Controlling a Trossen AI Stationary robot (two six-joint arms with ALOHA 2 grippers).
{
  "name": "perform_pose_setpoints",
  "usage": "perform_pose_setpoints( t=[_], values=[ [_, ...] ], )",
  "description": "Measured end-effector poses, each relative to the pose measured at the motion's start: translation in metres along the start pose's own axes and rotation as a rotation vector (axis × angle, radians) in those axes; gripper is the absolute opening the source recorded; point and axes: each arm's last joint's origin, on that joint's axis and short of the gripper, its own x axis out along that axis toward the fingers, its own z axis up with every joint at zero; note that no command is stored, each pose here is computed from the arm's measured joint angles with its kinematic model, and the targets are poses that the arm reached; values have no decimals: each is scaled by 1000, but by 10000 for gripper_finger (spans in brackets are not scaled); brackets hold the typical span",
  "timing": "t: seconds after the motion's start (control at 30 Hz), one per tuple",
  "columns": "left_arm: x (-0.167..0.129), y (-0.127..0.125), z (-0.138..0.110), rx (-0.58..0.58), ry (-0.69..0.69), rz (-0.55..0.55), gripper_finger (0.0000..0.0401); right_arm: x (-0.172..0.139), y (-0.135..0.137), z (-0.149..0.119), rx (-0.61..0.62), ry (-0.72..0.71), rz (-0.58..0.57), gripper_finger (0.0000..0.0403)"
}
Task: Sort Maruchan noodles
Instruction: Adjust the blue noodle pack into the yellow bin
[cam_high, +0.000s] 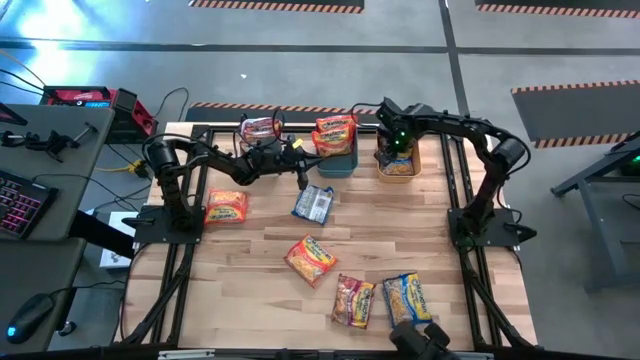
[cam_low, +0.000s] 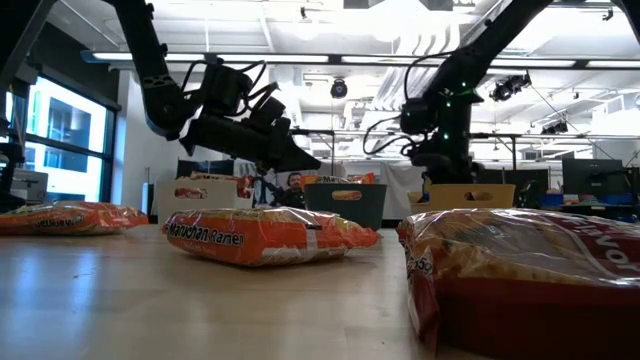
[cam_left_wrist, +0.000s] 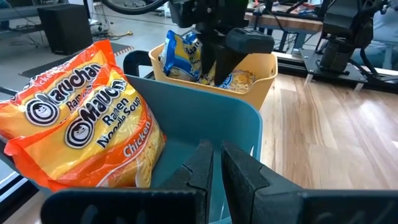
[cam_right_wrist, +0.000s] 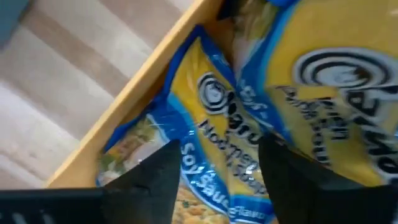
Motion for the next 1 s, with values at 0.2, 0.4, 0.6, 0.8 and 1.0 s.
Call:
perform_pose_setpoints(
  t=[0.2, 0.4, 0.6, 0.8, 1.0],
  values=[
    [0, 0, -1, 4, 5, 0, 20, 10, -8, -3, 25, -19, 16, 164],
    [0, 0, -1, 5, 6, 0, 20, 14, -11, -6, 29, -32, 37, 66],
    [0, 0, -1, 4, 6, 0, 20, 13, -10, -4, -20, -42, 25, 7],
    [-1, 0, 1, -19, -1, 0, 20, 4, -4, -3, -80, -63, 25, 1],
    [-1, 0, 4, -26, -18, 1, 20, -15, 8, -8, -140, -107, 25, 0]
  ],
)
